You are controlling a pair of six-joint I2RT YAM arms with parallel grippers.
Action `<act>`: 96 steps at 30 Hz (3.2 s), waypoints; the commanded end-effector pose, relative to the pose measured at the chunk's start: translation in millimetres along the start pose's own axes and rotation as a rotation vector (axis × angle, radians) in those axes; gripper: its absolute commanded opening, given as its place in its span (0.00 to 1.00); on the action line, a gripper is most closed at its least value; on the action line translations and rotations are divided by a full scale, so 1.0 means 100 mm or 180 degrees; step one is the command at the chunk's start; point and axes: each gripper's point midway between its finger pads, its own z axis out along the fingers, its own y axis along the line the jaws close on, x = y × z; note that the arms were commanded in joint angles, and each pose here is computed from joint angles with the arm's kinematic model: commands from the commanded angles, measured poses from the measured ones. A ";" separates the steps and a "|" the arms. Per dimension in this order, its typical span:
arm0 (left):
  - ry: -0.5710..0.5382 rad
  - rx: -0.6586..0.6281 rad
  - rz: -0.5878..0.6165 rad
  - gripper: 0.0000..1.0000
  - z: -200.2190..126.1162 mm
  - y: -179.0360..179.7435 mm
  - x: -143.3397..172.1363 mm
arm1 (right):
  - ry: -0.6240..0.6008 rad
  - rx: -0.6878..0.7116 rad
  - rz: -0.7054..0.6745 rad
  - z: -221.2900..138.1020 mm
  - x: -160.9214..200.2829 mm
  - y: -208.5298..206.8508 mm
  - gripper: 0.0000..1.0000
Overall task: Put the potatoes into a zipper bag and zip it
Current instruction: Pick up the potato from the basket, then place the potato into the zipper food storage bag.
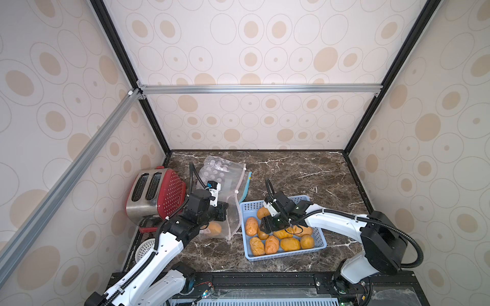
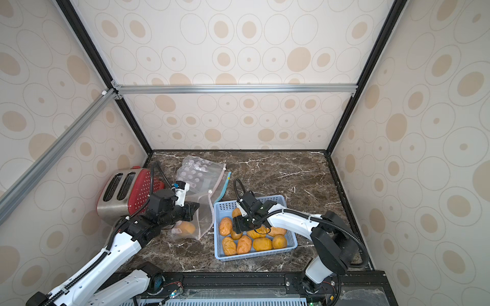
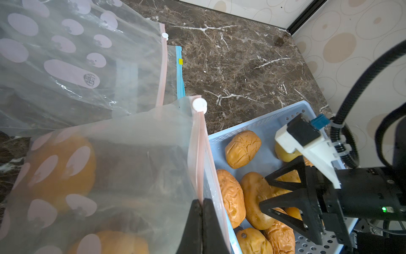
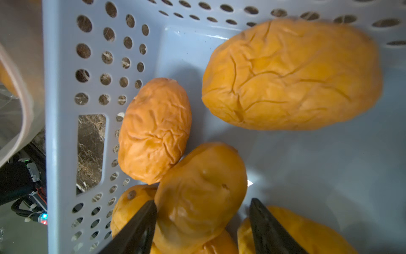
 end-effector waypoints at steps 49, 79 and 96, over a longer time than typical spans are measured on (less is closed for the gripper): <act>-0.0165 0.0173 -0.0109 0.00 -0.19 -0.13 -0.14 | -0.1719 -0.1306 -0.0385 -1.01 -0.80 1.00 0.37; -0.0145 0.0216 -0.0214 0.00 -0.23 -0.17 -0.16 | -0.1386 -0.1498 -0.0496 -0.27 -1.01 1.57 0.59; -0.0152 0.0177 -0.0203 0.00 -0.25 -0.15 -0.16 | -0.1850 -0.0821 -0.0971 -0.86 -0.89 1.17 0.66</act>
